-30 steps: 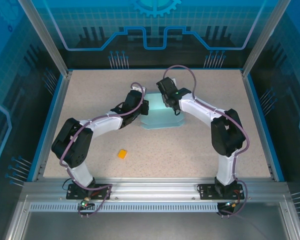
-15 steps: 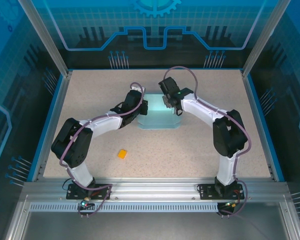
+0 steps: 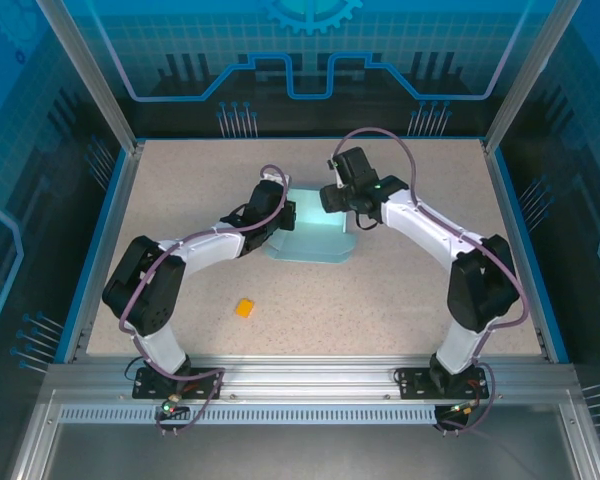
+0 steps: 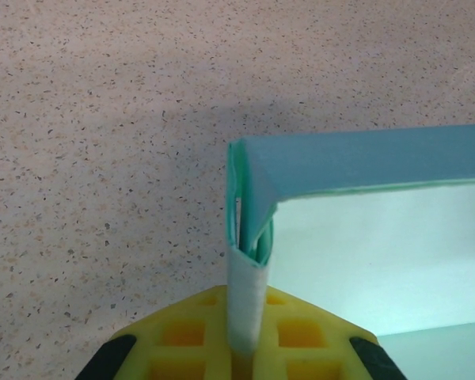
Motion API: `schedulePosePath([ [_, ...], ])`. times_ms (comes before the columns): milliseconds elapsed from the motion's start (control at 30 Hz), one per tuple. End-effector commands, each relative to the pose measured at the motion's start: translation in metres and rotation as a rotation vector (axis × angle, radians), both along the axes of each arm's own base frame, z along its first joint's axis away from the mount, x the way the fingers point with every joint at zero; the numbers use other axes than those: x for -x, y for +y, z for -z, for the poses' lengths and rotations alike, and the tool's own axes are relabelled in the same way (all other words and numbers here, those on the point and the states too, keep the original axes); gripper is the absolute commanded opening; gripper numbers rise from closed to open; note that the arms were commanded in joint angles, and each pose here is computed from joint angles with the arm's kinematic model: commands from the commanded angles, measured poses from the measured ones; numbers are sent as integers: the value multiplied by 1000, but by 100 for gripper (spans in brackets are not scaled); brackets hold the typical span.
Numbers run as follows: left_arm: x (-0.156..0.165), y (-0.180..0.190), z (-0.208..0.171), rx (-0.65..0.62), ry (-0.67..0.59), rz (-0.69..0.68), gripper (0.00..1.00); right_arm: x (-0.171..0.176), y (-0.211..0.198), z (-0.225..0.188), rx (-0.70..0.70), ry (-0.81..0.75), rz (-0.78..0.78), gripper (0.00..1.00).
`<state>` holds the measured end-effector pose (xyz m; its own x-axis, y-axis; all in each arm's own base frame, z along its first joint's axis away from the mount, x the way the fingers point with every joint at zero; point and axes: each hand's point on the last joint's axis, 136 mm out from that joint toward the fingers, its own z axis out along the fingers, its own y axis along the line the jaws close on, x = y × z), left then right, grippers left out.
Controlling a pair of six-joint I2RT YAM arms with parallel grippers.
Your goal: Fold the paper box
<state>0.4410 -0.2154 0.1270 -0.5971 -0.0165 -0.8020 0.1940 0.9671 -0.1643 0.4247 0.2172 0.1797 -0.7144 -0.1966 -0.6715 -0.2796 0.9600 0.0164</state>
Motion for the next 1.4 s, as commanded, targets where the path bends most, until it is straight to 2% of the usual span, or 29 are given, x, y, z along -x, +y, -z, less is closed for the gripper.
schedulePosePath([
  [0,1,-2,-11,-17,-17,27,1,4,-5,-23,-37,-44,-24,61],
  [167,5,4,1,-43,60,32,1,9,-19,-37,-51,-75,-23,62],
  [300,12,12,17,-80,188,58,1,10,-25,-40,-106,-88,-23,62],
  [600,33,31,61,-155,522,127,1,14,-20,-6,-160,-30,-27,62],
  [767,40,34,72,-177,654,188,2,19,-21,8,-161,1,-23,62],
  [1067,37,29,90,-230,806,262,7,28,-32,19,-139,22,2,62],
  [1200,30,25,95,-239,842,275,15,30,-34,26,-134,37,9,62],
  [1367,11,14,83,-215,806,290,27,32,-39,33,-119,49,22,62],
])
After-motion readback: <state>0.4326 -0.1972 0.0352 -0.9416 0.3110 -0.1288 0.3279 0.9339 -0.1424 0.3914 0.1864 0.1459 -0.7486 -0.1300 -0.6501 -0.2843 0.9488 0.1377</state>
